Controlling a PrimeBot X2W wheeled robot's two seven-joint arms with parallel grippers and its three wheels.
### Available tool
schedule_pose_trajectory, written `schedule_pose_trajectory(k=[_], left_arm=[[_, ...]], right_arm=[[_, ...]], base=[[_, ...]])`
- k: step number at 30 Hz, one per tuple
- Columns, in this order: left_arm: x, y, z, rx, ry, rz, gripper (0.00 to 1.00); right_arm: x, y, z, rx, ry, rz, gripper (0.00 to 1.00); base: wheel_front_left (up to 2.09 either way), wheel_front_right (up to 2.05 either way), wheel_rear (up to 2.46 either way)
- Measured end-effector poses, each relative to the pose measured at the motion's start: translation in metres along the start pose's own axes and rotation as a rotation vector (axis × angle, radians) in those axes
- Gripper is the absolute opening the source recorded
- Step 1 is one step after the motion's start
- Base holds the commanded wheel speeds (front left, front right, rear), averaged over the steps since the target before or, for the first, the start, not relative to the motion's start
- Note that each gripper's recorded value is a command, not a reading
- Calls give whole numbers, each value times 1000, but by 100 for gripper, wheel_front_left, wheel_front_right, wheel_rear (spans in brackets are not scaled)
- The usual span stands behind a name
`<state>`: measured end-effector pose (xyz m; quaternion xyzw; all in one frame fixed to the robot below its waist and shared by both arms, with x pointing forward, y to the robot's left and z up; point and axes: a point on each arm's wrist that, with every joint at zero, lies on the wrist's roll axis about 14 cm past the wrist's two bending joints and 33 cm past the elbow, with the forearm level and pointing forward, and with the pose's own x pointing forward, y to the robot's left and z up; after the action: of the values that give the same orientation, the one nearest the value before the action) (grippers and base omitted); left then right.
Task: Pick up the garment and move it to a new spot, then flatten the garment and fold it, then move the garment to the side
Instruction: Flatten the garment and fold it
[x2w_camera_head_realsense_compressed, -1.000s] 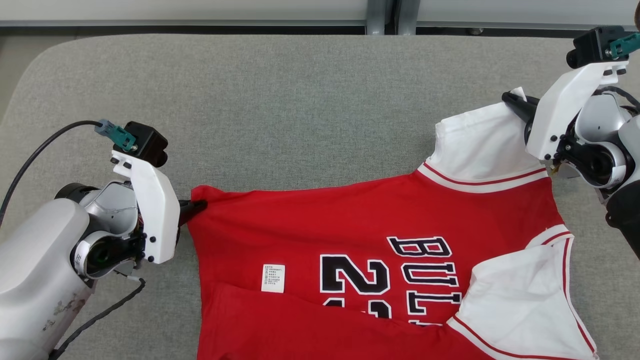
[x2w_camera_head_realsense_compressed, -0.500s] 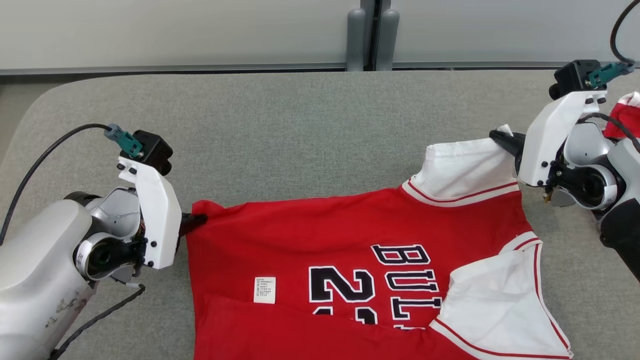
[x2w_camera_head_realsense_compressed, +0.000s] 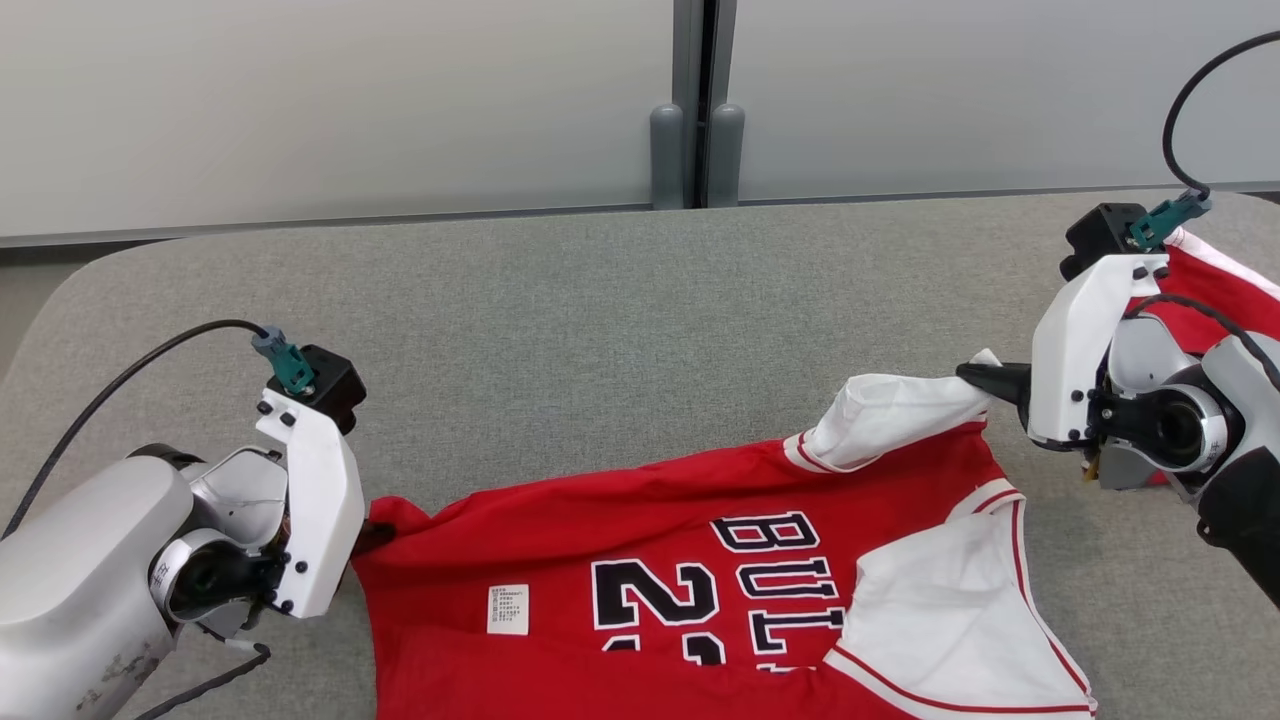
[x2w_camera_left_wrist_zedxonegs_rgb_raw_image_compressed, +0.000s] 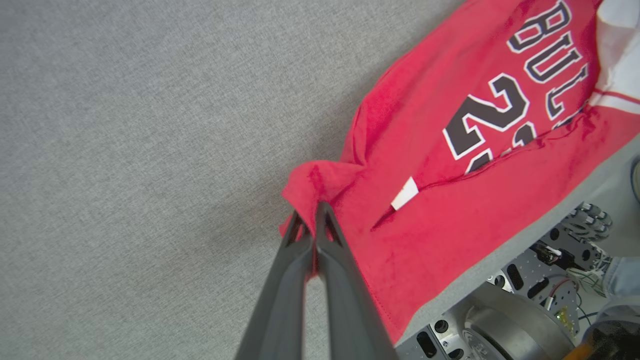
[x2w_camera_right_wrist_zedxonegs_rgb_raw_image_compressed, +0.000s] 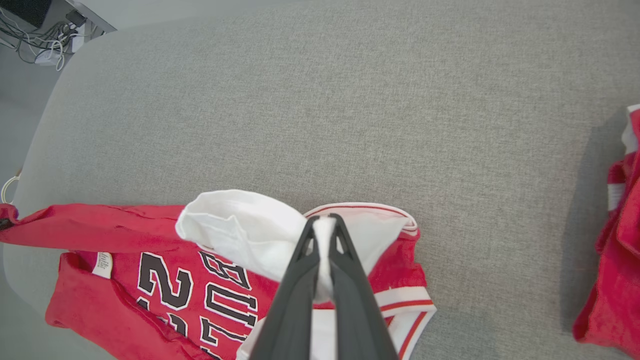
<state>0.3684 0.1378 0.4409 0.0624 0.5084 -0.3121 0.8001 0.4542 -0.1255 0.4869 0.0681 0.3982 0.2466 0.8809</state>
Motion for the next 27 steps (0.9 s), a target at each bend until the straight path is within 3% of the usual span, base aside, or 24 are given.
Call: schedule_pose_trajectory(k=[13, 27], left_arm=[[4, -6, -1, 64, -6, 11, 0], [6, -9, -14, 60, 43, -4, 0]], right_arm=[[-23, 11, -37, -12, 112, 60, 0], [-46, 21, -79, 13, 179, 133, 0]], base=[[0, 0, 0], [0, 0, 0]])
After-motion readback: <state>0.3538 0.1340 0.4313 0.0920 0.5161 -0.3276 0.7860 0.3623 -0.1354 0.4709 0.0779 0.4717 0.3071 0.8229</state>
